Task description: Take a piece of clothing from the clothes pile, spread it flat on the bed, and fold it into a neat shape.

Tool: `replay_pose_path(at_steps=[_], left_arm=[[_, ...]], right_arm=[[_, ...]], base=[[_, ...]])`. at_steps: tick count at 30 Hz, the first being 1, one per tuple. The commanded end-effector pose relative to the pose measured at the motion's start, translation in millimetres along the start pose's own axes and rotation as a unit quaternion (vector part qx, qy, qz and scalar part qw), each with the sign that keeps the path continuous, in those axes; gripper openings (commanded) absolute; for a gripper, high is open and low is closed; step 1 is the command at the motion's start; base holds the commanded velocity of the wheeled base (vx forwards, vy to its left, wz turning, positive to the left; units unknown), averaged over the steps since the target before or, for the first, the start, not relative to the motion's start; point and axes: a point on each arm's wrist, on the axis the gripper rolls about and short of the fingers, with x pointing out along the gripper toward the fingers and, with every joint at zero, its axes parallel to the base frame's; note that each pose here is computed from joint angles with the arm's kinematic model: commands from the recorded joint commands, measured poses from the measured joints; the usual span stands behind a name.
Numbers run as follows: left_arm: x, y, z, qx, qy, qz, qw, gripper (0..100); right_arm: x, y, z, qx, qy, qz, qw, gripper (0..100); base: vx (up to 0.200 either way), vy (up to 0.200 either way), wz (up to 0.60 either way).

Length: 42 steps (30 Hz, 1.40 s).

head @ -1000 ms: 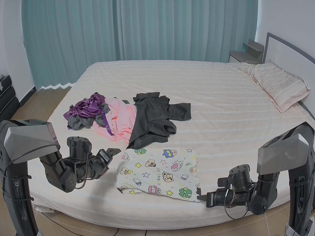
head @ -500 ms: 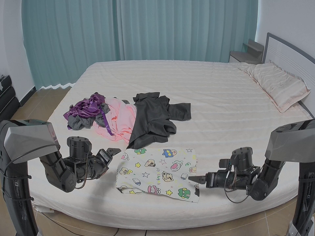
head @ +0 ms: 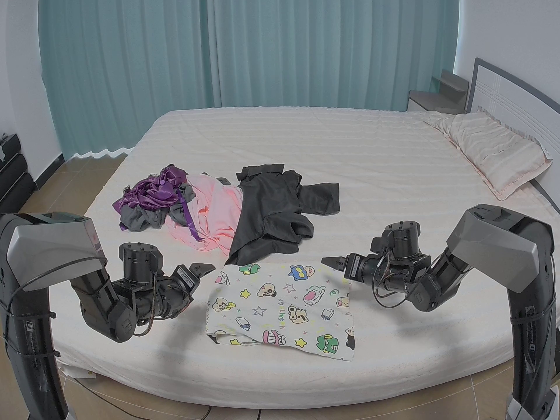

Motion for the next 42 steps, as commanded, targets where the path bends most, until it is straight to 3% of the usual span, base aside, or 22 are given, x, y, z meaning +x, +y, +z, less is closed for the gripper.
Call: replay_pose_path(at_steps=[1, 19, 20, 42], left_arm=[[0.2, 0.6, 0.1, 0.0, 0.0, 0.001, 1.0, 100], [0.3, 0.2, -0.3, 0.0, 0.0, 0.0, 1.0, 100], [0.2, 0.5, 0.2, 0.0, -0.001, 0.0, 1.0, 100], [1.4, 1.9, -0.7, 0.0, -0.005, 0.006, 1.0, 100]], right_arm=[[15.3, -17.5, -6.7, 0.01, 0.008, -0.017, 0.9998, 100], [40.6, -18.4, -14.0, 0.01, 0.015, -0.044, 0.9989, 100], [39.8, -18.5, -12.9, 0.01, 0.013, -0.045, 0.9988, 0], [35.8, -35.7, 8.0, 0.033, -0.03, -0.077, 0.996, 0]], base=[[0.0, 0.0, 0.0], [0.0, 0.0, 0.0], [0.0, 0.0, 0.0], [0.0, 0.0, 0.0]])
